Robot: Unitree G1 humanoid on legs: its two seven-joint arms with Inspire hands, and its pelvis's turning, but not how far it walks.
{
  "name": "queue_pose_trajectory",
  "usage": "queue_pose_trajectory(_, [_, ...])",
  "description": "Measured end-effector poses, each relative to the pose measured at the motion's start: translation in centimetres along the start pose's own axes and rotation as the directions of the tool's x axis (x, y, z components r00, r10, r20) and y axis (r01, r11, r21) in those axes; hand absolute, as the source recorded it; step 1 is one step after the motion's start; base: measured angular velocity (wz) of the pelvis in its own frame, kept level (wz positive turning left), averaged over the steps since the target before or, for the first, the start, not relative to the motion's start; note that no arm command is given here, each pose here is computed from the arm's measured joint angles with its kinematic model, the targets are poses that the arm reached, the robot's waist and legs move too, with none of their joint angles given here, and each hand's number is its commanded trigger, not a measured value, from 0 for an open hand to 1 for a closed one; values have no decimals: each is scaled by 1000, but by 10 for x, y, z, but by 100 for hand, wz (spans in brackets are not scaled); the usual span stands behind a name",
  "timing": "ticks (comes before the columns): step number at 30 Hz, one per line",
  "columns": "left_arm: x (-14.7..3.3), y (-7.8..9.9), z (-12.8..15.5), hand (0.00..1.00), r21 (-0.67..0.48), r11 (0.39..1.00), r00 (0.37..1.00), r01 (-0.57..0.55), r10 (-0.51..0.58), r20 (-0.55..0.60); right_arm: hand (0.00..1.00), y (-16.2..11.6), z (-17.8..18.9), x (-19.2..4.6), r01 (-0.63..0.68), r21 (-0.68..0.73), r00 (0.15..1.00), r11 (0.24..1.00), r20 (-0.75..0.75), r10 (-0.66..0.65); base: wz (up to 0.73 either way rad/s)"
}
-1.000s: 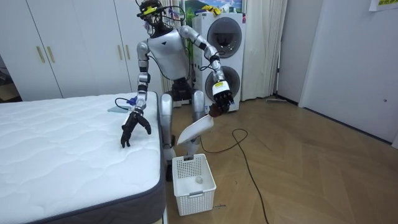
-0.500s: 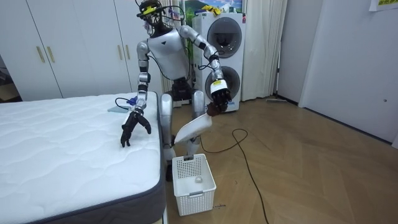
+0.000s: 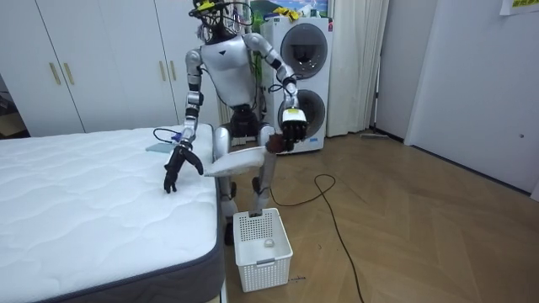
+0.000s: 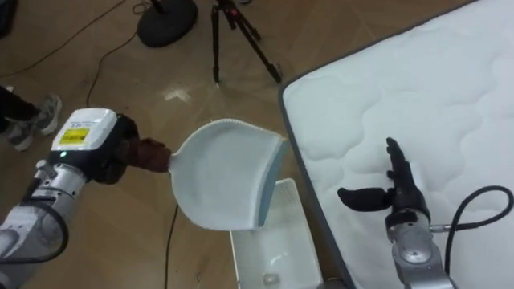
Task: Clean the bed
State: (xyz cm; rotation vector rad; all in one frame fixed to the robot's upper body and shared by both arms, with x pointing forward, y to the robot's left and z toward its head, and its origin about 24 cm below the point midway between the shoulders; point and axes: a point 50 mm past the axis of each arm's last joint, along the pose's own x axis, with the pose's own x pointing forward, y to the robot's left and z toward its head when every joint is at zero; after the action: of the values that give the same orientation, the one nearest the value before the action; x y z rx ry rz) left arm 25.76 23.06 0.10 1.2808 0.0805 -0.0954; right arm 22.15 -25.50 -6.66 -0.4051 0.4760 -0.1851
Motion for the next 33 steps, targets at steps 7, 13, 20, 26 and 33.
queue_pose_trajectory(7, [-19,-48,23,100,-311,935,984,169,-180,-9,0,20,-31,-19,-56,56,991,997,-119,62,-54])
queue_pose_trajectory(13, [-25,-58,29,100,-404,891,974,209,-229,0,0,24,-43,-29,-75,63,982,995,-167,85,-100])
queue_pose_trajectory(20, [-28,-61,31,100,-544,815,970,200,-243,-6,0,16,-39,-25,-35,74,987,997,-155,46,-132])
queue_pose_trajectory(26, [-36,-58,13,100,-604,787,970,124,-224,-93,0,17,-30,-23,-46,68,992,997,-113,54,-151])
queue_pose_trajectory(33, [-37,-57,11,100,-625,765,967,152,-246,-67,0,19,-27,-26,-68,44,994,997,-82,72,-23])
